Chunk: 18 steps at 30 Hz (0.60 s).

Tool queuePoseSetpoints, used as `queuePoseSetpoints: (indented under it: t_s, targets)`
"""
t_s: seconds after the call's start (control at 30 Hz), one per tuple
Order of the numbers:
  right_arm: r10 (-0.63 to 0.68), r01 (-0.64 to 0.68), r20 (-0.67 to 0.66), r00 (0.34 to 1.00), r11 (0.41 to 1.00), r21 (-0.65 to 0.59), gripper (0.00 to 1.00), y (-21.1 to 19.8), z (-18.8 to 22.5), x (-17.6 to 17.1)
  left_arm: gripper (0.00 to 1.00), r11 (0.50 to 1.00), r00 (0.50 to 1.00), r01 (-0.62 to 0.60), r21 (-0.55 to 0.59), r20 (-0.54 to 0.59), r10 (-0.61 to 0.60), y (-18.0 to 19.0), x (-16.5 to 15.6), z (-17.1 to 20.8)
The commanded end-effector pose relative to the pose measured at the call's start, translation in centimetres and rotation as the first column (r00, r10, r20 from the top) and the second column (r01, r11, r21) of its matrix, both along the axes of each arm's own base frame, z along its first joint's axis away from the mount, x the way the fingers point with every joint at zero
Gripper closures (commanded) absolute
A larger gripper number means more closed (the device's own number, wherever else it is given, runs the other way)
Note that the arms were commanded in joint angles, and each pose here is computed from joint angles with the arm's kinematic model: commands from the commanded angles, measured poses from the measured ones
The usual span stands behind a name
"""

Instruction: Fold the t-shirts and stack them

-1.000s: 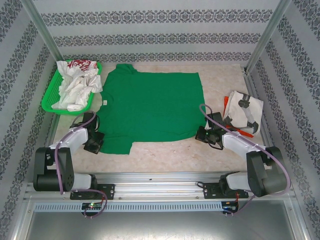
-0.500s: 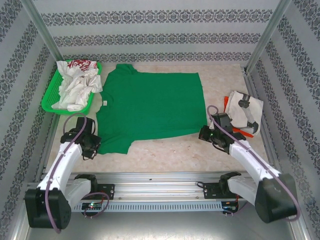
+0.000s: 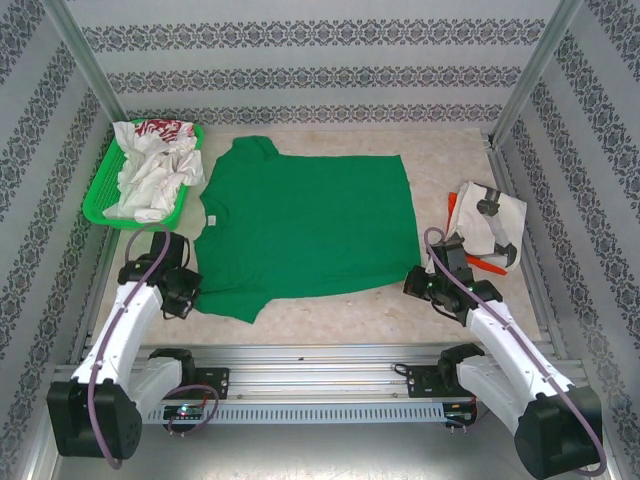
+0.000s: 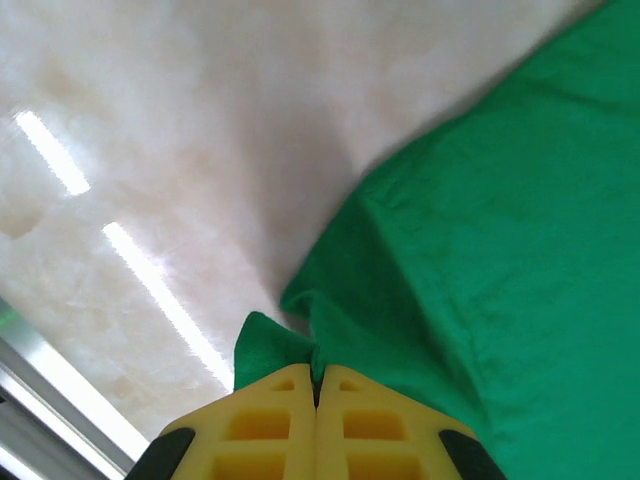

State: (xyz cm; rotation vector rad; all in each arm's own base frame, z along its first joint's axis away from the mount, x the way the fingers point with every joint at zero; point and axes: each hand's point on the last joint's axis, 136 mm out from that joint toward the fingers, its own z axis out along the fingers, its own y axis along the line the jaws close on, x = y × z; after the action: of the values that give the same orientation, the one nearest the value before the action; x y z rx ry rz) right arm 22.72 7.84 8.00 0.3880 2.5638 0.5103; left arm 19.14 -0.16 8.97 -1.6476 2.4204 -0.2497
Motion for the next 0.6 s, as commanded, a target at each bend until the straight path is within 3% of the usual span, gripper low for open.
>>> queuePoseSetpoints:
  t_s: [0.0,0.23,0.57]
  targets:
    - [-0.005,0.006,0.068,0.998,1.000,-0.018,1.00,0.0,2.7,2.0,1.00,0.998,0.997,0.043,0.044,0.057,-0.045,0.4,2.5,2.0]
    - [0.030,-0.025,0.110,0.994,0.998,-0.050,1.00,0.5,5.0,5.3,1.00,0.990,0.989,0.119,0.078,0.075,-0.125,0.5,6.8,3.7]
    - [0.052,-0.045,0.075,0.996,0.994,-0.095,1.00,0.5,4.9,8.4,1.00,0.962,0.964,0.241,0.130,0.087,-0.253,0.6,12.9,5.8]
